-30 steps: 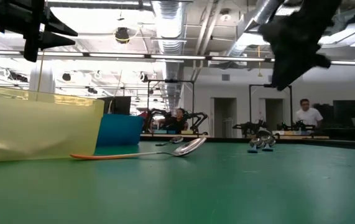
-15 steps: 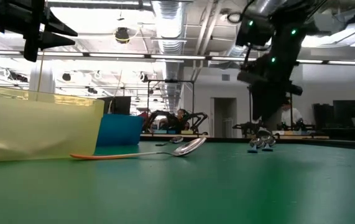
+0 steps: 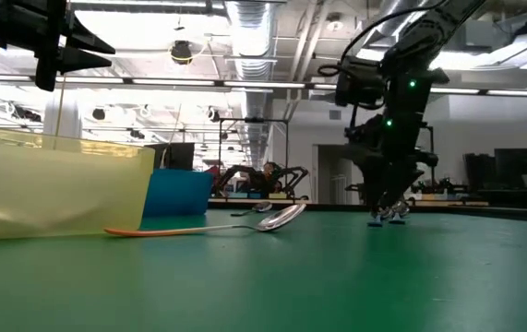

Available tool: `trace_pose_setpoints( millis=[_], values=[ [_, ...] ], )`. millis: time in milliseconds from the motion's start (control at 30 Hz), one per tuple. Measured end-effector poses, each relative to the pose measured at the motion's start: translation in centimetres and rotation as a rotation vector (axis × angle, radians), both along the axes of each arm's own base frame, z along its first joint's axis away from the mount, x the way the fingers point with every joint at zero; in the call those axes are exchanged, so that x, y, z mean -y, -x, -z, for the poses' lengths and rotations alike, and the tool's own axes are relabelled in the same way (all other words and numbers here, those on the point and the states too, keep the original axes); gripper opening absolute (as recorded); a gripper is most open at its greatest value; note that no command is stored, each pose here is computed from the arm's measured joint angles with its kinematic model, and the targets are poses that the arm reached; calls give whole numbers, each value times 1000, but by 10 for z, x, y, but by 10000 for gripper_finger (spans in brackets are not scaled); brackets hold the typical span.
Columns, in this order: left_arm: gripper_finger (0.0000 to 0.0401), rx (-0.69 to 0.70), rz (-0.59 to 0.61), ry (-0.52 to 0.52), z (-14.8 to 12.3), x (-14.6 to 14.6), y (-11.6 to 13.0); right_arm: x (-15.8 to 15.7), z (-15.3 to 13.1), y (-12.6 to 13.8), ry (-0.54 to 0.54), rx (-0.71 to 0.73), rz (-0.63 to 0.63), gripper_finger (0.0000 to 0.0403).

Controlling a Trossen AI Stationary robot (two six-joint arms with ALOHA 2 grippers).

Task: Sort silverware by color (type)
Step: Put the blue spoon into the blue bin

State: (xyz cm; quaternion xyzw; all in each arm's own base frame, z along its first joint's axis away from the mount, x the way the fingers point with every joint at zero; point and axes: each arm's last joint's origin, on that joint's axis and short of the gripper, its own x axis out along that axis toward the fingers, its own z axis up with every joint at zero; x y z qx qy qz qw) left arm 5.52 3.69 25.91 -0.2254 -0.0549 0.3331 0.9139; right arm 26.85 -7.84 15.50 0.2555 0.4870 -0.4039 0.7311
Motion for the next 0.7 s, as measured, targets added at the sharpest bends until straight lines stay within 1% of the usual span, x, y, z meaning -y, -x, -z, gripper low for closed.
trace_pose_setpoints(
  millis=[100, 233, 333, 433, 700],
  values=[
    [110, 0, 0, 0, 0, 0, 0, 0, 7, -1, -27, -29, -8, 225],
    [110, 0, 0, 0, 0, 0, 0, -1, 15, -4, -76, -36, -54, 223],
    [110, 0, 0, 0, 0, 0, 0, -2, 17, -6, -93, -38, -63, 211],
    [110, -1, 0, 0, 0, 0, 0, -3, 18, -6, -93, -45, -71, 179],
    [110, -1, 0, 1, 0, 0, 0, -3, 19, -6, -100, -45, -69, 56]
  ],
)
